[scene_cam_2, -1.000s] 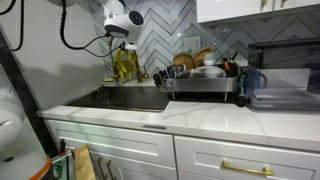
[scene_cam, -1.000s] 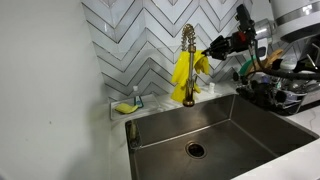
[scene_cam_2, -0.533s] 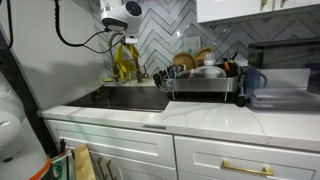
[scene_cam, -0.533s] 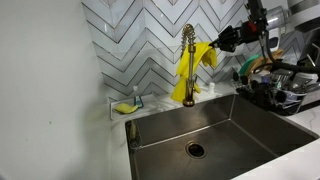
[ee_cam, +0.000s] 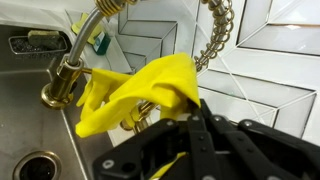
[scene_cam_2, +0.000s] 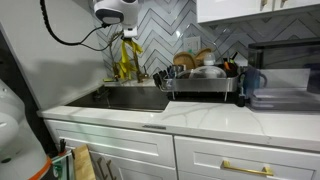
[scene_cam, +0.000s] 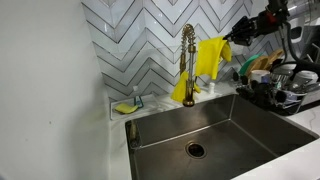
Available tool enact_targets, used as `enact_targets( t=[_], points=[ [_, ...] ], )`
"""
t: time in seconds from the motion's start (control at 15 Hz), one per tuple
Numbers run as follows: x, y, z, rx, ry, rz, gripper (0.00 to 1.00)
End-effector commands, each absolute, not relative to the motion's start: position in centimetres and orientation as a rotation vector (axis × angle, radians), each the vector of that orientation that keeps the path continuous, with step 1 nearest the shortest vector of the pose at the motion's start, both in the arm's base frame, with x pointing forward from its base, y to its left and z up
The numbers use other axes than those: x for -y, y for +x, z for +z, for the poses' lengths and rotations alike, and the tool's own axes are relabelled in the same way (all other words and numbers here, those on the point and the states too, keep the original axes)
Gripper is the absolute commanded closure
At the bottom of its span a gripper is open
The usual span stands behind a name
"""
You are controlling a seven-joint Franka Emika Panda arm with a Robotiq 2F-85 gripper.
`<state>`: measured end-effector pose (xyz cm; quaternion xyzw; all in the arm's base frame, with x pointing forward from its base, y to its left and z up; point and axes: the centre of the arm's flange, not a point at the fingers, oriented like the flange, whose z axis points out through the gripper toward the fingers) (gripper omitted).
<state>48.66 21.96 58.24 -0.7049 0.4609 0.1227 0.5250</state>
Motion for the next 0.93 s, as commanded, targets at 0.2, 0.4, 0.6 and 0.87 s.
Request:
enact_targets(
  t=[0.2,0.4,0.6,0.87],
  points=[
    [-20.5,43.5,61.3,-1.097,-1.836,0.187,1.0],
    [-20.6,41.7,63.3,-1.063,-1.874,0.171,1.0],
    [-20.8,39.9,65.1,-1.011,-1.891,0.179,1.0],
    [-21.5,40.1,66.0,-0.967,-1.884,0.178,0.98]
  ],
)
